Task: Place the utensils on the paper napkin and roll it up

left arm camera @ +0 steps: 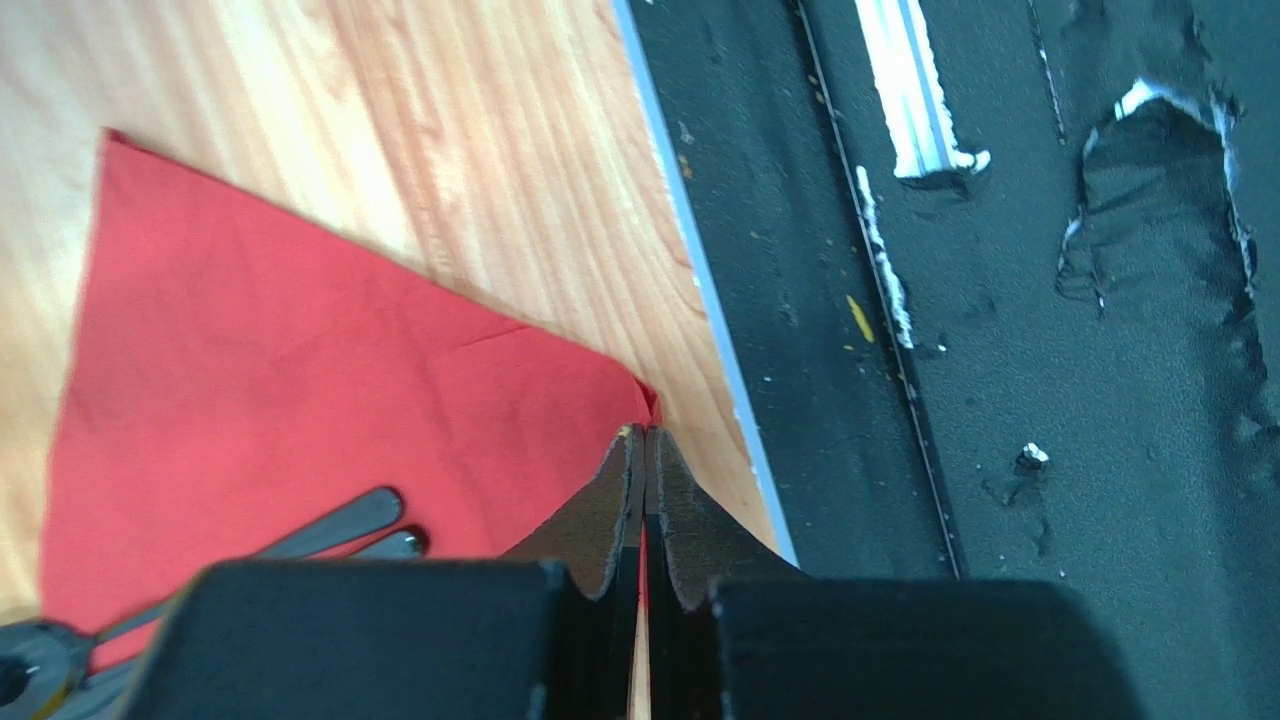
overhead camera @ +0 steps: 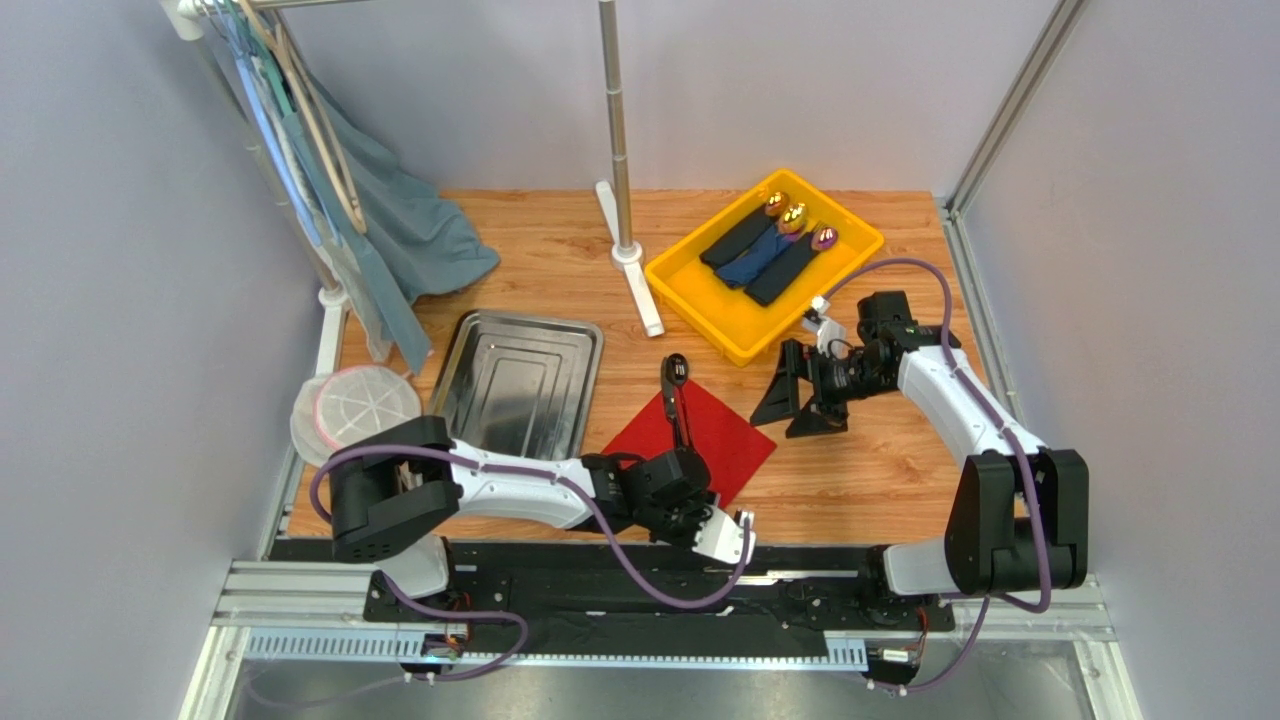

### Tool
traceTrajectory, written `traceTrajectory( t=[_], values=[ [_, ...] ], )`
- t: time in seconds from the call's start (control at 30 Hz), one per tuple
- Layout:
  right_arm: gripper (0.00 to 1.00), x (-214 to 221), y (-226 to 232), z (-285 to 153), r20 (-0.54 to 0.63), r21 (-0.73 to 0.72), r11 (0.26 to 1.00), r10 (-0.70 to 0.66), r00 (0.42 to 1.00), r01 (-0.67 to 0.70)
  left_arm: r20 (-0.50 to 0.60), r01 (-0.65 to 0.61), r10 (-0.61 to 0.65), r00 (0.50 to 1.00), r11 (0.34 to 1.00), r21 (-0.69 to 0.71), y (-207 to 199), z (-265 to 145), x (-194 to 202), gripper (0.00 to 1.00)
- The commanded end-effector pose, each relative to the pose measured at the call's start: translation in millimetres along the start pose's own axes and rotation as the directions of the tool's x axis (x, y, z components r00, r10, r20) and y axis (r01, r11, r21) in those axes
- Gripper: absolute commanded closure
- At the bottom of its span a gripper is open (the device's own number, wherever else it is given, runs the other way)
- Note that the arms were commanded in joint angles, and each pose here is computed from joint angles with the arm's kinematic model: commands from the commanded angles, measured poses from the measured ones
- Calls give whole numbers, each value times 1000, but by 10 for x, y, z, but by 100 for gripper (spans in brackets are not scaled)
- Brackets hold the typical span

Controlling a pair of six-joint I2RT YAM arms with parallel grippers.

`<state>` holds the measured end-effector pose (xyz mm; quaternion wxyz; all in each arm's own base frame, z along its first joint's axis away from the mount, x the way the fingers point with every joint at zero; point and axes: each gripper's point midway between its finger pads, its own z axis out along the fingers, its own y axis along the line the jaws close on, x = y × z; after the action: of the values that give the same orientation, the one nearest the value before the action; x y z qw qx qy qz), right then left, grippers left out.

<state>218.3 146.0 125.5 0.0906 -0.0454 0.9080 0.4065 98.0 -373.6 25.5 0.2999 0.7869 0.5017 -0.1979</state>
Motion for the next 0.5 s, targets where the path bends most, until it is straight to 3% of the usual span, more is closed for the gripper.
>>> traceTrajectory(
  t=[0.0,0.23,0.47],
  values=[
    [5,-38,39,-22,17,-5,1000,-18,1000,18,88,-39,47,995,994,-97,212,-166,-289,100],
    [7,-21,66,0,11,-37,999,-2,1000,3,86,83,-72,994,989,-126,481,-280,-244,100],
    [26,33,65,55,-12,-66,997,39,999,-40,70,132,-121,990,974,-184,770,-296,-81,100]
  ],
)
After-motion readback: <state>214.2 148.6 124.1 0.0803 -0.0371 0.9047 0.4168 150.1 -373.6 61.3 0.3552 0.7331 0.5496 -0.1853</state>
